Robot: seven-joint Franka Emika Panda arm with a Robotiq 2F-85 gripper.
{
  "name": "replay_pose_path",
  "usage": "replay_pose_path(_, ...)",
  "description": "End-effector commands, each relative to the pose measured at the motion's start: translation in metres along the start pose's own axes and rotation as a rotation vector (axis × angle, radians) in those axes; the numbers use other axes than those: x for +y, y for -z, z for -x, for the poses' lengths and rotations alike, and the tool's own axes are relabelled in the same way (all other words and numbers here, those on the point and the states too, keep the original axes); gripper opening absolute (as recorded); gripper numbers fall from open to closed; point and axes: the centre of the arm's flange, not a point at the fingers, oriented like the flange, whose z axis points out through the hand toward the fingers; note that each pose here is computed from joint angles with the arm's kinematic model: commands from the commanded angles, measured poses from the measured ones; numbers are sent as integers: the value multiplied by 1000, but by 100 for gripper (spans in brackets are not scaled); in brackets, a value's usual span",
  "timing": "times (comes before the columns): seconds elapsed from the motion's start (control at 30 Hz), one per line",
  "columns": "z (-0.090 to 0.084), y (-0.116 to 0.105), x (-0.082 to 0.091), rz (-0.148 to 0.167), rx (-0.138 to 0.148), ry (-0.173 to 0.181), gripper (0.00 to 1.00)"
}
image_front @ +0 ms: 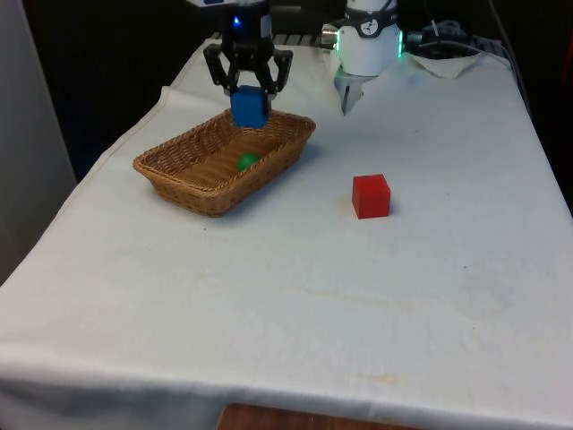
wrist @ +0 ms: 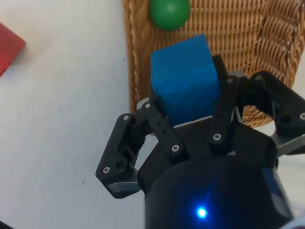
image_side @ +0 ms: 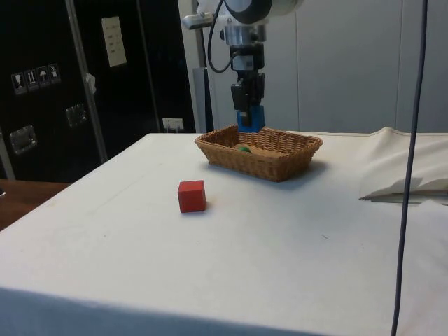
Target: Place all non-red objects into the basket.
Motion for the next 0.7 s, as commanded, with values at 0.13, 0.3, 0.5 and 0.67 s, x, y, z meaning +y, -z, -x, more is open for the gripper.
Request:
replay_pose_path(0.13,-1,-3,11,9,-1,-32,0)
replay_pose_path(0.3,0,-5,17,15,-4,-55,0)
replay_pose_path(0.5,4,-17,18,13,-16,-83,0)
replay_pose_path(0.67,8,-27,19,11,-25,-102,0)
